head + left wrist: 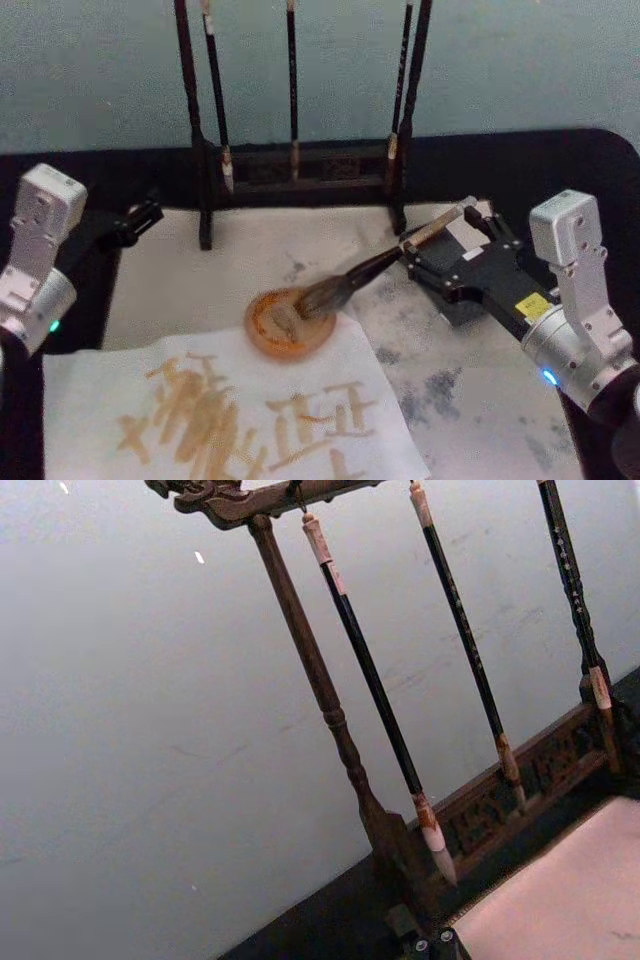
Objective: Pick up the brush from the inkstone, write on the paper, then place the brush back to its original position.
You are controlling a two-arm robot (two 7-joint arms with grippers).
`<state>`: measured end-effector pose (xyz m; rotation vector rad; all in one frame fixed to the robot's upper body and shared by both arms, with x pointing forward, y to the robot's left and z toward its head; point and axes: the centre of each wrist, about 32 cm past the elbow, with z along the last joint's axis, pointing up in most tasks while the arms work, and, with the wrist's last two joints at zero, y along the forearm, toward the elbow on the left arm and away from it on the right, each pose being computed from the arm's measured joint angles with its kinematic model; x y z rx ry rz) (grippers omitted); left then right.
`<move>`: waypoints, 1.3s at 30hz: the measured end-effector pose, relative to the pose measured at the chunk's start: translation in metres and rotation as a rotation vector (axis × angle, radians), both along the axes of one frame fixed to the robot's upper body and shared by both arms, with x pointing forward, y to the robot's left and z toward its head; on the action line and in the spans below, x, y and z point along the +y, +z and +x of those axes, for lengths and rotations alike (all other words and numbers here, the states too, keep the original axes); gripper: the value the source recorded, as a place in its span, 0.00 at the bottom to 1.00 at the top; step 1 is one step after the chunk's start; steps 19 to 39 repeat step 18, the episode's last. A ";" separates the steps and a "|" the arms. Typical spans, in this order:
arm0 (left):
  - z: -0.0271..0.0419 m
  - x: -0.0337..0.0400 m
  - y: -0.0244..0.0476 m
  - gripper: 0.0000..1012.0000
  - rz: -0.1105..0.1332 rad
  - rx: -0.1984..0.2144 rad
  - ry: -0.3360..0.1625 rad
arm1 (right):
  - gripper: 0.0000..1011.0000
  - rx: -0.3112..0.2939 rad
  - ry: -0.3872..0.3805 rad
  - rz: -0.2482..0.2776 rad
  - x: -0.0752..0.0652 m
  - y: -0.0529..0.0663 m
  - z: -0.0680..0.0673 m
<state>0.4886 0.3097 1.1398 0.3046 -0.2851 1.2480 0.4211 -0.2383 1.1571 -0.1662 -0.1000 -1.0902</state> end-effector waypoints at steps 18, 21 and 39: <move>0.0000 -0.0001 0.0000 0.99 0.000 0.000 0.000 | 0.99 0.011 -0.017 0.020 -0.002 0.000 0.001; 0.0000 -0.0001 0.0000 0.99 0.000 0.000 0.000 | 0.99 0.011 -0.017 0.020 -0.002 0.000 0.001; 0.0000 -0.0001 0.0000 0.99 0.000 0.000 0.000 | 0.99 0.011 -0.017 0.020 -0.002 0.000 0.001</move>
